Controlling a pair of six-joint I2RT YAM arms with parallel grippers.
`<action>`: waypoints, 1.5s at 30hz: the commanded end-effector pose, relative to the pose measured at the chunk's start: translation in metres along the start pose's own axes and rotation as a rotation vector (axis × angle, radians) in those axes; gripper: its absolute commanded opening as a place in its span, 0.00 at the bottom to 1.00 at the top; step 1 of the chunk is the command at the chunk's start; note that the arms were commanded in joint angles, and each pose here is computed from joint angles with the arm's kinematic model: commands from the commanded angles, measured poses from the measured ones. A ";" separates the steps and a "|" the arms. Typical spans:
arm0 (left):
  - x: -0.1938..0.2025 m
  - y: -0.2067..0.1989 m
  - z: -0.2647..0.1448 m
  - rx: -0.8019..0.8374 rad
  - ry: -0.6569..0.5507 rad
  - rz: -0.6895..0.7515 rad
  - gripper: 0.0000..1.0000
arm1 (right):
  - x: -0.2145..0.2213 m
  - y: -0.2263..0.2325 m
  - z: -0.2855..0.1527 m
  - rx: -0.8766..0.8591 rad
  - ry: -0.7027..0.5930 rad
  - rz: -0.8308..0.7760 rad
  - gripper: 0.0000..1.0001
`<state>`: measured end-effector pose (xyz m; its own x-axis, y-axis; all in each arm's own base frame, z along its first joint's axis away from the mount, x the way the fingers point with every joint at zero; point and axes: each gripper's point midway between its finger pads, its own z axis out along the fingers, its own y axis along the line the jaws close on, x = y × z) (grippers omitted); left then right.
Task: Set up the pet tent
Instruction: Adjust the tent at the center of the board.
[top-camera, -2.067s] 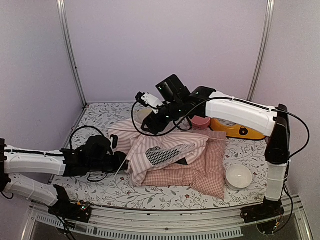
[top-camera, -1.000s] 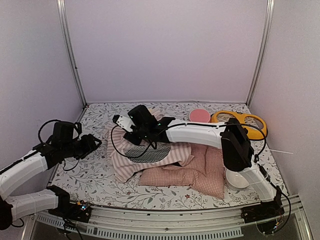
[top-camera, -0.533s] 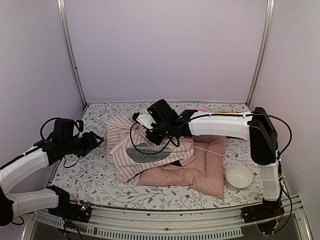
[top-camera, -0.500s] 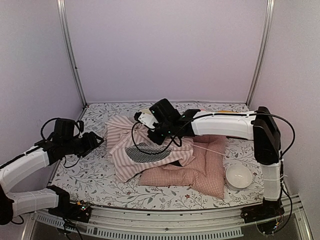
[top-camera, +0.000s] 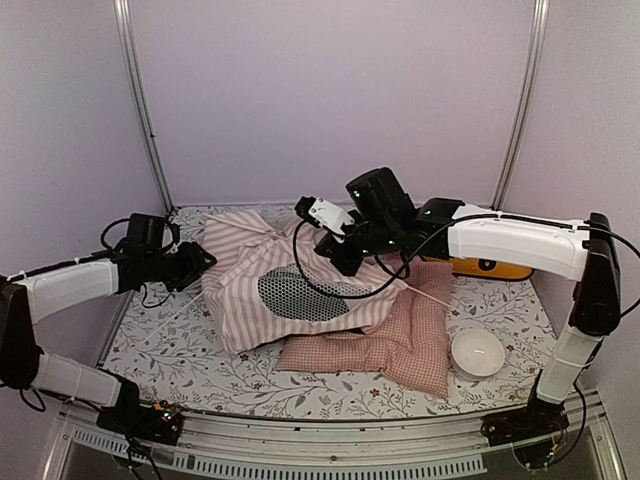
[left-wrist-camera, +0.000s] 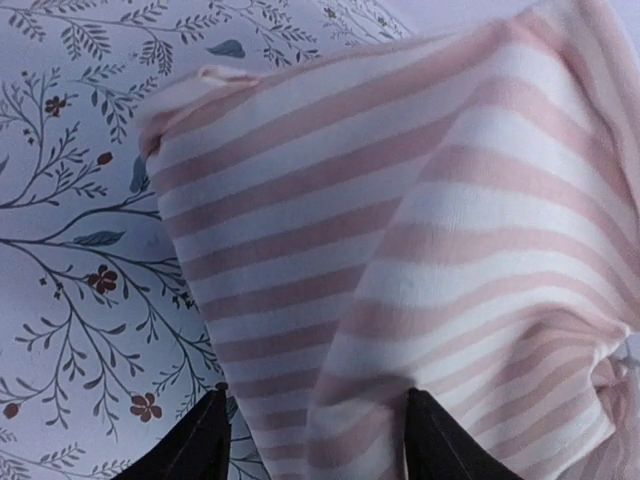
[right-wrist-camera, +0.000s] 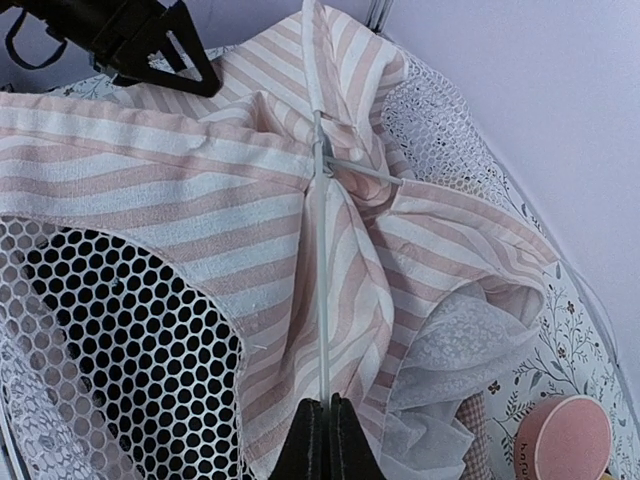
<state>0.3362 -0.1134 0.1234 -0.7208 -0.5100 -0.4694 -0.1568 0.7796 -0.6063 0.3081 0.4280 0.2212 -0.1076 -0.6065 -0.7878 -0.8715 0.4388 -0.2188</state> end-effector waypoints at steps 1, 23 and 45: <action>-0.032 -0.019 0.007 0.076 -0.027 -0.008 0.60 | -0.002 0.012 -0.018 -0.084 -0.003 0.018 0.00; -0.055 -0.012 -0.016 0.116 -0.175 -0.031 0.60 | 0.054 0.008 0.042 -0.112 0.240 0.016 0.00; -0.088 0.038 0.047 0.008 -0.251 -0.307 0.60 | 0.094 0.027 0.025 -0.170 0.339 0.088 0.00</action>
<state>0.4049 -0.0741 0.1058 -0.5384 -0.7388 -0.4054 -0.3120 0.6216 -0.7185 0.2957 0.4105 0.1203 -0.3011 -0.7645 -0.5700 -0.9138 0.4022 -0.0566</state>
